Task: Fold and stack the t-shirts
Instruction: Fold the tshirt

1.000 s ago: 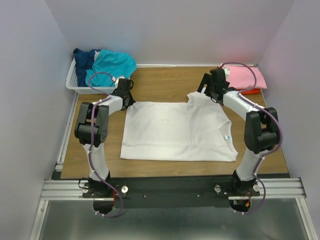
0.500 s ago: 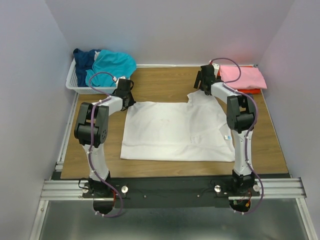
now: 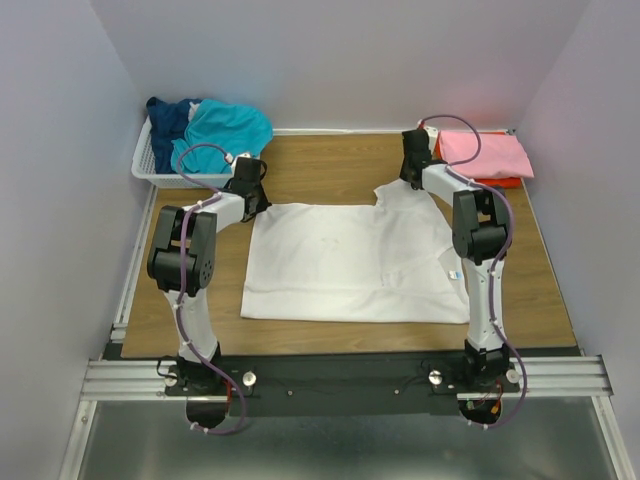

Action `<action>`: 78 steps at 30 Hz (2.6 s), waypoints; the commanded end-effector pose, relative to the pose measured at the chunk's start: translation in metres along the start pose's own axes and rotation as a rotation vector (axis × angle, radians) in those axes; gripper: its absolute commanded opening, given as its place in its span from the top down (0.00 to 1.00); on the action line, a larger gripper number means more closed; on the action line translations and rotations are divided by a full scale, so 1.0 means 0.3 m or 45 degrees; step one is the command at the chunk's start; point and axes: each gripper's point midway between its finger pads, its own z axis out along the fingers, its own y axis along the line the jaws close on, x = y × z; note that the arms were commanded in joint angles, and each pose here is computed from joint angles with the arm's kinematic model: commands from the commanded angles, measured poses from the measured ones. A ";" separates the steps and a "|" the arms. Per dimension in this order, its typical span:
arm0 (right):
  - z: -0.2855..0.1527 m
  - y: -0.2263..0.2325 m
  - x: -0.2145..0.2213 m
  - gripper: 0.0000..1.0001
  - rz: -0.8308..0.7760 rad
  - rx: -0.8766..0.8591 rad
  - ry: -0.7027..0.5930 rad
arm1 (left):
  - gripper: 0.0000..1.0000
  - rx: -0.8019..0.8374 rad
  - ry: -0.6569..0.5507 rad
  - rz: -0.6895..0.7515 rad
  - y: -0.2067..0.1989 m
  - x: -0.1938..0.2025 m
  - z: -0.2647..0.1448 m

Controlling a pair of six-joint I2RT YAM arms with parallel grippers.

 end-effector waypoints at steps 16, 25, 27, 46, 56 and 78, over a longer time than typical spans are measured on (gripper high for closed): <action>-0.246 -0.055 -0.092 0.99 -0.022 -0.073 -0.044 | 1.00 0.095 -0.166 -0.038 -0.070 -0.084 -0.165; -0.474 -0.153 0.020 0.99 0.006 -0.118 -0.003 | 1.00 0.134 -0.189 -0.062 -0.078 -0.004 -0.274; -0.535 -0.181 0.037 0.99 0.021 -0.130 -0.013 | 1.00 0.147 -0.198 -0.067 -0.072 0.018 -0.307; -0.852 -0.386 0.181 0.99 0.130 -0.078 -0.076 | 1.00 0.153 -0.285 -0.219 0.089 0.175 -0.523; -0.948 -0.462 0.228 0.99 0.176 -0.022 -0.067 | 1.00 0.139 -0.288 -0.245 0.129 0.218 -0.551; -0.996 -0.475 0.444 0.99 0.364 -0.053 0.117 | 1.00 0.221 -0.160 -0.342 0.156 0.388 -0.568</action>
